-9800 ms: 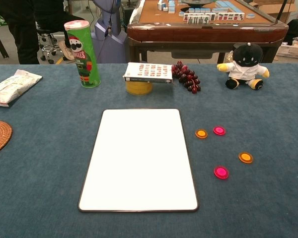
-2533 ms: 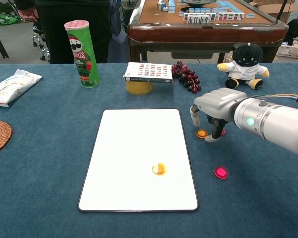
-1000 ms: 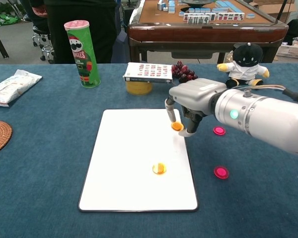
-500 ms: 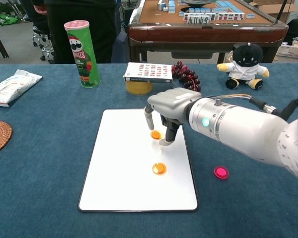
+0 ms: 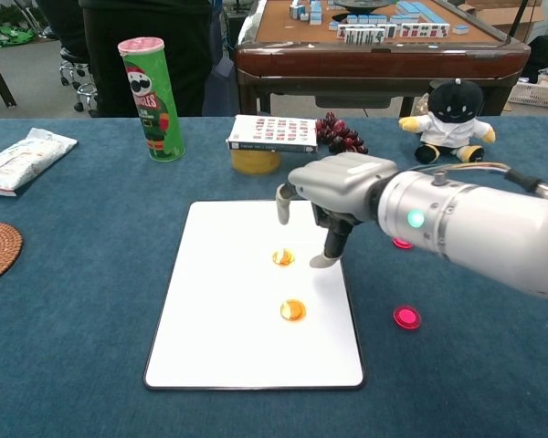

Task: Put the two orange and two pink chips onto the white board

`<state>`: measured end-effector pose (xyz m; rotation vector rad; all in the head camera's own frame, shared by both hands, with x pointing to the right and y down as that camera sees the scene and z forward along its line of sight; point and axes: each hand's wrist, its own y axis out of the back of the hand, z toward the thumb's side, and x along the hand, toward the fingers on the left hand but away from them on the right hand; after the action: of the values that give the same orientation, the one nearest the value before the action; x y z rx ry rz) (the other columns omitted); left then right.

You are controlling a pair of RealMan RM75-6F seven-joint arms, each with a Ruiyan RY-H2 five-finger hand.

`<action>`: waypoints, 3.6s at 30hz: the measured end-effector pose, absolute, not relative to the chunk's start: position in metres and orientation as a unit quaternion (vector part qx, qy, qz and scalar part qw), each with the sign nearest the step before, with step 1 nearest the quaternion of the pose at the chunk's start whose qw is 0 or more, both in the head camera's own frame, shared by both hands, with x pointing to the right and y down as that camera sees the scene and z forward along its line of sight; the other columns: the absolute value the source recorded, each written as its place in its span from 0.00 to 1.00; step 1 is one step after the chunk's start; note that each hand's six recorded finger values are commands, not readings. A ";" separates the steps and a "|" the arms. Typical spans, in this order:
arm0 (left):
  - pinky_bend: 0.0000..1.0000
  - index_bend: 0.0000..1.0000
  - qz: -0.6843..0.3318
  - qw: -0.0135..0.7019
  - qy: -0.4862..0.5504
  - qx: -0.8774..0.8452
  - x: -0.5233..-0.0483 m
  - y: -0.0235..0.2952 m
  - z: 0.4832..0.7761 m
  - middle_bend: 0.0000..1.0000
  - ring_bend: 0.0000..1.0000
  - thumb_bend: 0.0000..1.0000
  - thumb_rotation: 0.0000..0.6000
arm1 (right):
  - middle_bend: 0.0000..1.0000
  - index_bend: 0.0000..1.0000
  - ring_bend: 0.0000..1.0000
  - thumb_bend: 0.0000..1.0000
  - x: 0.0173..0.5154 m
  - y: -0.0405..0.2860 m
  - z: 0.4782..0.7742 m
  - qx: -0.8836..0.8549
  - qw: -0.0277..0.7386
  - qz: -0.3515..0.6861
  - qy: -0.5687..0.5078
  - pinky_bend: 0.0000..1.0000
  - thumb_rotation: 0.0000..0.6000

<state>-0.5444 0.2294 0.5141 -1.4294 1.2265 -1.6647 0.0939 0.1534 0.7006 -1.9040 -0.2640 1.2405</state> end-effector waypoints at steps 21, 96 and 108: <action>0.59 0.44 -0.634 0.314 0.454 -0.541 -0.540 0.231 0.519 0.48 0.45 0.32 1.00 | 1.00 0.38 1.00 0.20 0.197 0.208 0.689 -0.742 0.424 0.516 -0.060 1.00 1.00; 0.59 0.44 -0.640 0.320 0.422 -0.556 -0.535 0.259 0.509 0.48 0.45 0.32 1.00 | 1.00 0.52 1.00 0.29 0.105 0.183 0.699 -0.763 0.445 0.464 -0.062 1.00 1.00; 0.59 0.44 -0.639 0.317 0.423 -0.559 -0.535 0.258 0.509 0.48 0.45 0.32 1.00 | 1.00 0.53 1.00 0.29 0.051 0.171 0.704 -0.778 0.436 0.448 -0.065 1.00 1.00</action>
<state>-0.5352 0.2584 0.5094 -1.4713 1.1134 -1.6819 0.0511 0.1715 0.7038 -1.9358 -0.1629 1.1154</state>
